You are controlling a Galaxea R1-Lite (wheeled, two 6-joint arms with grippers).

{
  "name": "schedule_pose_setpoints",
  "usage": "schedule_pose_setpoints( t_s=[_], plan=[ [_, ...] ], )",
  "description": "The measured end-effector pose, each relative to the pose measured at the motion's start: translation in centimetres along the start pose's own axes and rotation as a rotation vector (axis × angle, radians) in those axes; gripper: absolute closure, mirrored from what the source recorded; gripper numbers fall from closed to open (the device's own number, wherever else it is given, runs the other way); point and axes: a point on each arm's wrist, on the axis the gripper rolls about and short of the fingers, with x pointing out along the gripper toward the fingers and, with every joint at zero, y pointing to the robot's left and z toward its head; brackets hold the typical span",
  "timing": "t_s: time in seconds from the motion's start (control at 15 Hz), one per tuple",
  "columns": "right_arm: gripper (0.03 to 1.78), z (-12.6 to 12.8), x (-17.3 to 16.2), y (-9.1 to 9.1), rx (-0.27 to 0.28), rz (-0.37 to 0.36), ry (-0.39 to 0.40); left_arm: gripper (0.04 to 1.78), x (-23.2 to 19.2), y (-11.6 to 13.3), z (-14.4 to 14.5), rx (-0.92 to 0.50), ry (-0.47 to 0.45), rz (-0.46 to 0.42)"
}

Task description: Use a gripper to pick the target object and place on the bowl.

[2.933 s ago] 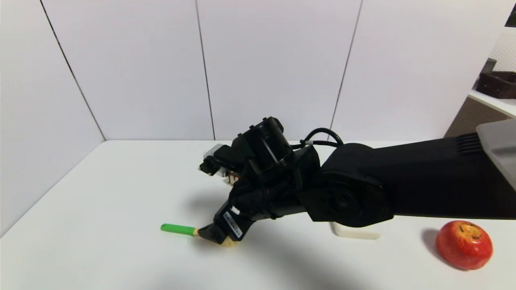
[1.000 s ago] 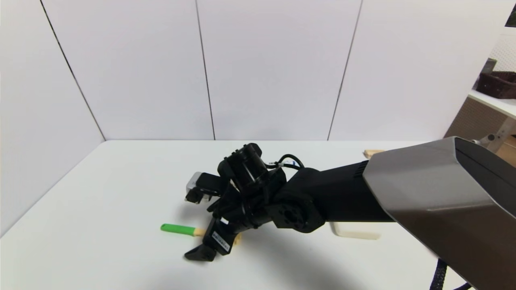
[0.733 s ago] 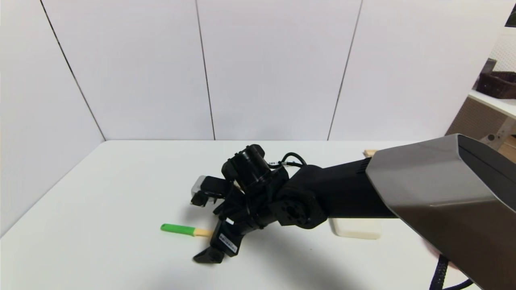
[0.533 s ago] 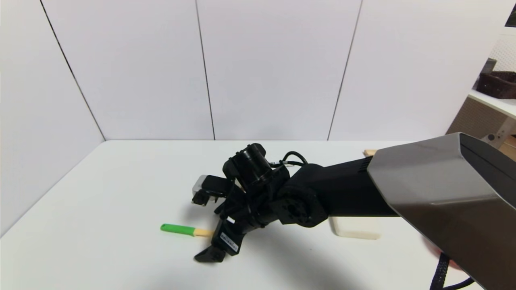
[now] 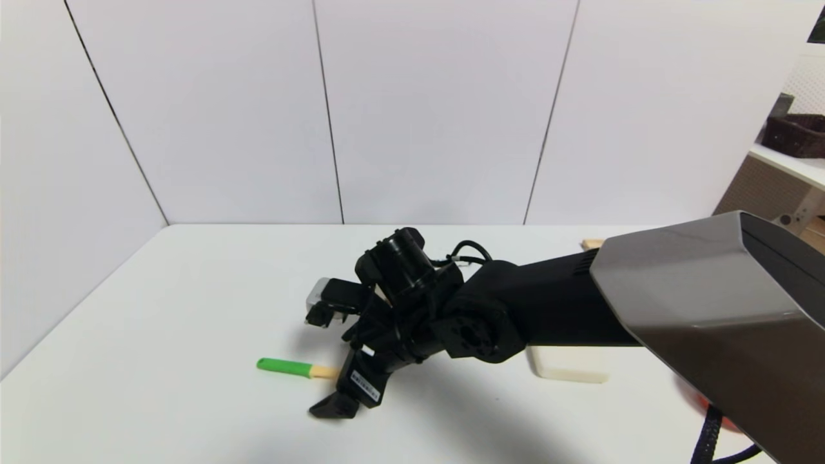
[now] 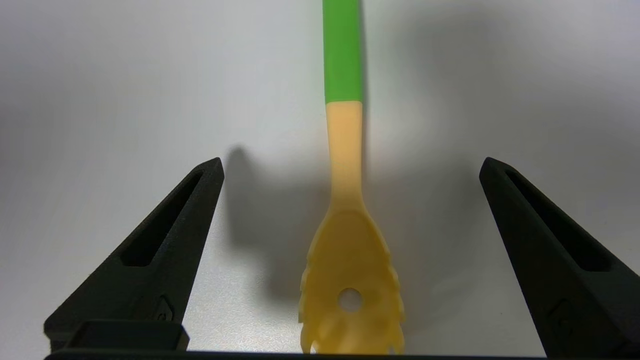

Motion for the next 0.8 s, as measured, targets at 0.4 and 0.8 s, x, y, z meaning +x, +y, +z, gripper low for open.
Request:
schedule_pose_setpoints(
  t_s=[0.4, 0.8],
  plan=[
    [0.04, -0.26, -0.04, 0.44, -0.107, -0.005, 0.07, 0.13, 0.0, 0.0, 0.0, -0.001, 0.0, 0.0],
    [0.04, 0.43, -0.36, 0.32, -0.124, 0.0, 0.084, 0.13, 0.0, 0.0, 0.0, 0.0, 0.0, 0.0]
  ],
)
